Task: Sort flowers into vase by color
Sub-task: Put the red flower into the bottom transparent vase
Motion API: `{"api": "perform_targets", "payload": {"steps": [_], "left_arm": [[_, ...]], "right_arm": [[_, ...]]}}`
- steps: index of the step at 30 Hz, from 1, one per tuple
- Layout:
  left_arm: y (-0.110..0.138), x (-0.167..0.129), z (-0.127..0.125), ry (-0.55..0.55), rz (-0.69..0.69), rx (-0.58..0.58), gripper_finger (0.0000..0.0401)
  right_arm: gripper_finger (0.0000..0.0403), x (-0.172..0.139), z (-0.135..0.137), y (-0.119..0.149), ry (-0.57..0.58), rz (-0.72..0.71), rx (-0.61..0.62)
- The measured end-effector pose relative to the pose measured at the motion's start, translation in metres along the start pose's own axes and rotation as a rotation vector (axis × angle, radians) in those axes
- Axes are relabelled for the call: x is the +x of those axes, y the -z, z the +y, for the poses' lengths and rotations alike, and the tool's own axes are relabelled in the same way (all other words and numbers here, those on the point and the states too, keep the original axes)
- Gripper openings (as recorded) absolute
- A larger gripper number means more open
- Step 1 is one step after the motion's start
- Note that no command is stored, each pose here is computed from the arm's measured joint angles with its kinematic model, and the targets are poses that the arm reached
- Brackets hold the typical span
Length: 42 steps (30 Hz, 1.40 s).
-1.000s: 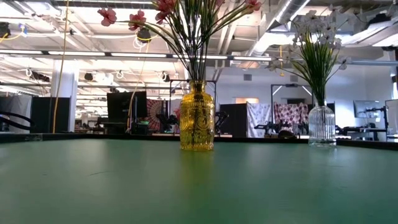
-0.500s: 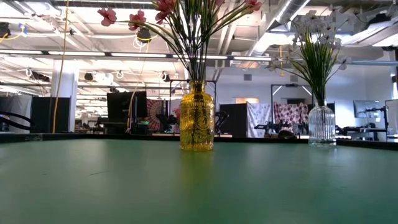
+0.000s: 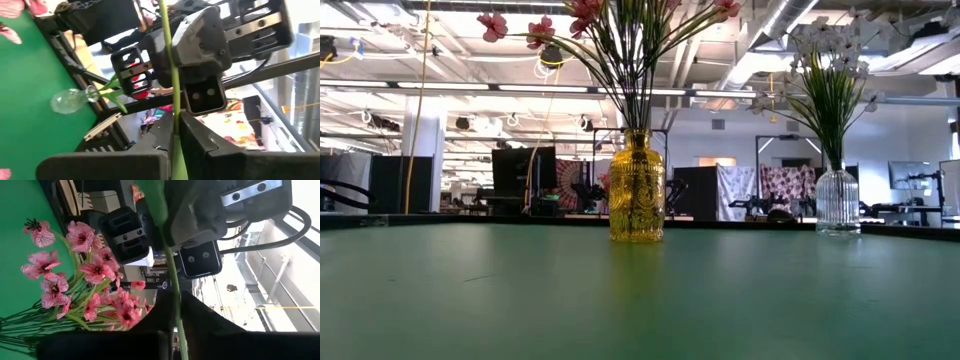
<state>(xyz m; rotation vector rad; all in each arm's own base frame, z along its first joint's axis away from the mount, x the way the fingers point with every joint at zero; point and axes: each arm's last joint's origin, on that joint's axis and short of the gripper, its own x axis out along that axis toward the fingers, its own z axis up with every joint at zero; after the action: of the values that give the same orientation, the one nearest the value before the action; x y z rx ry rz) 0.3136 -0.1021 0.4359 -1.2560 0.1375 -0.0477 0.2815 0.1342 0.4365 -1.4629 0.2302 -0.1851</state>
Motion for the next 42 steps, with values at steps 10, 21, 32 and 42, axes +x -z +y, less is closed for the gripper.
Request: {"api": "perform_targets", "payload": {"steps": [10, 21, 32, 42], "left_arm": [[-0.005, -0.003, -0.001, 0.006, -0.001, 0.155, 0.0097], [-0.045, -0.058, -0.035, 0.143, -0.172, 0.643, 0.0171], [-0.060, -0.122, -0.037, -0.028, -0.263, 1.167, 0.0169], [-0.052, -0.128, 0.004, -0.223, -0.285, 1.155, 0.0168]], "right_arm": [[0.0018, -0.002, 0.003, -0.004, -0.059, -0.126, 0.247], [0.0018, -0.043, -0.044, 0.018, -0.138, -0.278, 0.832], [0.0031, -0.115, -0.066, 0.058, -0.343, -0.243, 1.414], [0.0023, -0.178, -0.052, 0.085, -0.417, -0.097, 1.535]]}}
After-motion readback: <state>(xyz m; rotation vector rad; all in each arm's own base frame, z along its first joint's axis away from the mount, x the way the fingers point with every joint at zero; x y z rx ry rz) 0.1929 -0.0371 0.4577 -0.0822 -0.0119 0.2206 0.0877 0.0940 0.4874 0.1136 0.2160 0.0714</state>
